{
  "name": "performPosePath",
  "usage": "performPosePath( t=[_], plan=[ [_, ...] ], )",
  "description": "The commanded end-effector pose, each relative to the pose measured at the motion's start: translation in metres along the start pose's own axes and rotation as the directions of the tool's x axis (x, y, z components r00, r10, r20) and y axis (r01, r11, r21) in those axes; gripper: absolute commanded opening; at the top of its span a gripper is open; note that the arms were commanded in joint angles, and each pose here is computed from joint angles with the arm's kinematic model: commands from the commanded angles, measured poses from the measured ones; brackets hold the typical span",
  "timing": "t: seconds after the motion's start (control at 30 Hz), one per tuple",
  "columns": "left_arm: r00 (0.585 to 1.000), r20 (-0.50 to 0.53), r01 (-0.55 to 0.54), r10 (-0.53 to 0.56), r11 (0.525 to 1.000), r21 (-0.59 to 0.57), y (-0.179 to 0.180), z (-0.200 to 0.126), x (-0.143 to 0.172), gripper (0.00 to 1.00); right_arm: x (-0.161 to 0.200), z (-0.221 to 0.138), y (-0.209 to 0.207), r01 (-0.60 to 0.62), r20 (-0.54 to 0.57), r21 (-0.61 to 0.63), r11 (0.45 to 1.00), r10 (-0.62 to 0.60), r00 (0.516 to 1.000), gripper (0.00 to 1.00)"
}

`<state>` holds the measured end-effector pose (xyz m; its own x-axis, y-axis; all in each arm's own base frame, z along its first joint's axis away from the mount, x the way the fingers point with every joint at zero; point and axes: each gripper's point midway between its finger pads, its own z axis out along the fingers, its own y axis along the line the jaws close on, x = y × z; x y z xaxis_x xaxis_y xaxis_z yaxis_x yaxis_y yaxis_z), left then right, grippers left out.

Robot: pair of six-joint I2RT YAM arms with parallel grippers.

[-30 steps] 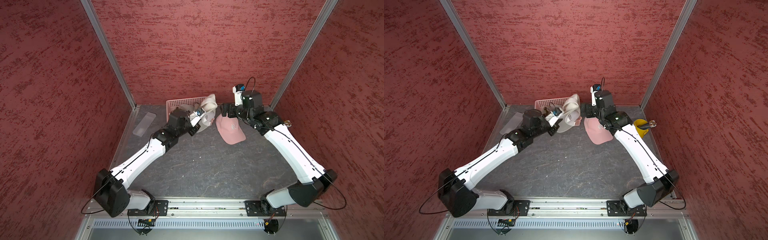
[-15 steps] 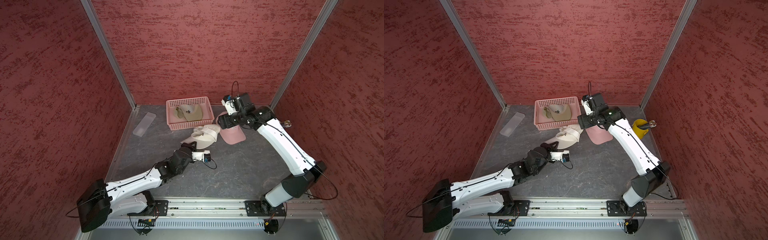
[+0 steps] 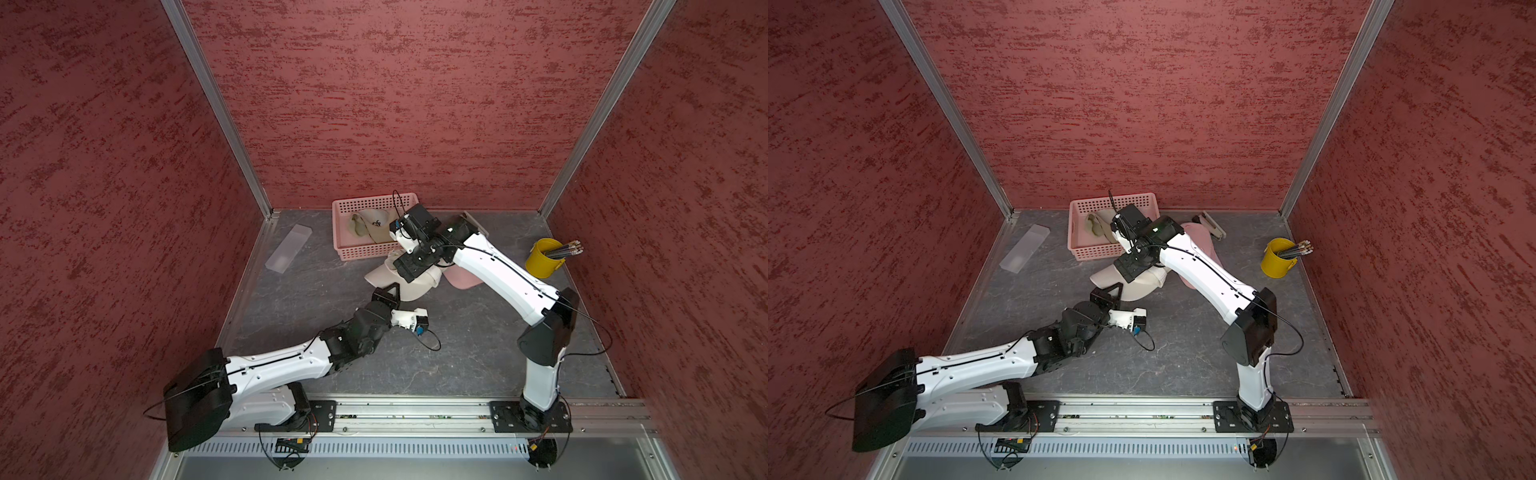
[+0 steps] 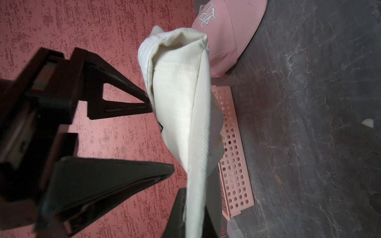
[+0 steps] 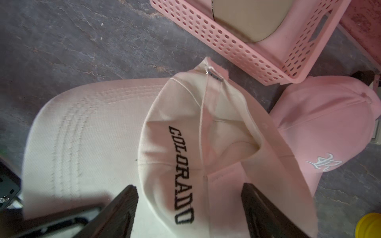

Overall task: Turn the baseball cap inside out
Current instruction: Turn over the baseball cap.

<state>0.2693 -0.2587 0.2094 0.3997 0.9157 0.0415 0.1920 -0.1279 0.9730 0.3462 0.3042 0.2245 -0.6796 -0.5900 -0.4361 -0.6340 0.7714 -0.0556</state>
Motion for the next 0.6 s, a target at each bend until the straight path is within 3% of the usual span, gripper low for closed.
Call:
performPosePath(
  t=[0.0, 0.07, 0.3, 0.43, 0.57],
  plan=[
    [1.0, -0.008, 0.012, -0.013, 0.998, -0.06, 0.017, -0.005, -0.001, 0.0, -0.005, -0.004, -0.018, -0.016, -0.027, 0.116, 0.993, 0.019, 0.999, 0.79],
    [1.0, -0.009, 0.013, -0.013, 0.998, -0.063, 0.017, -0.006, -0.001, 0.0, -0.003, 0.004, -0.024, -0.018, -0.06, 0.151, 0.988, 0.028, 0.998, 0.72],
    [0.997, -0.05, 0.049, -0.054, 0.994, -0.098, 0.021, -0.009, 0.013, 0.0, 0.021, 0.02, -0.061, -0.068, -0.159, 0.224, 0.972, 0.106, 0.982, 0.28],
    [0.994, -0.062, 0.082, -0.09, 0.99, -0.113, 0.024, -0.015, 0.02, 0.0, 0.026, 0.015, -0.087, -0.262, -0.078, 0.091, 0.961, 0.27, 0.96, 0.2],
    [0.98, -0.07, 0.178, -0.186, 0.978, -0.113, 0.029, -0.024, 0.027, 0.0, 0.028, 0.004, -0.12, -0.476, 0.043, -0.071, 0.876, 0.48, 0.876, 0.16]
  ],
)
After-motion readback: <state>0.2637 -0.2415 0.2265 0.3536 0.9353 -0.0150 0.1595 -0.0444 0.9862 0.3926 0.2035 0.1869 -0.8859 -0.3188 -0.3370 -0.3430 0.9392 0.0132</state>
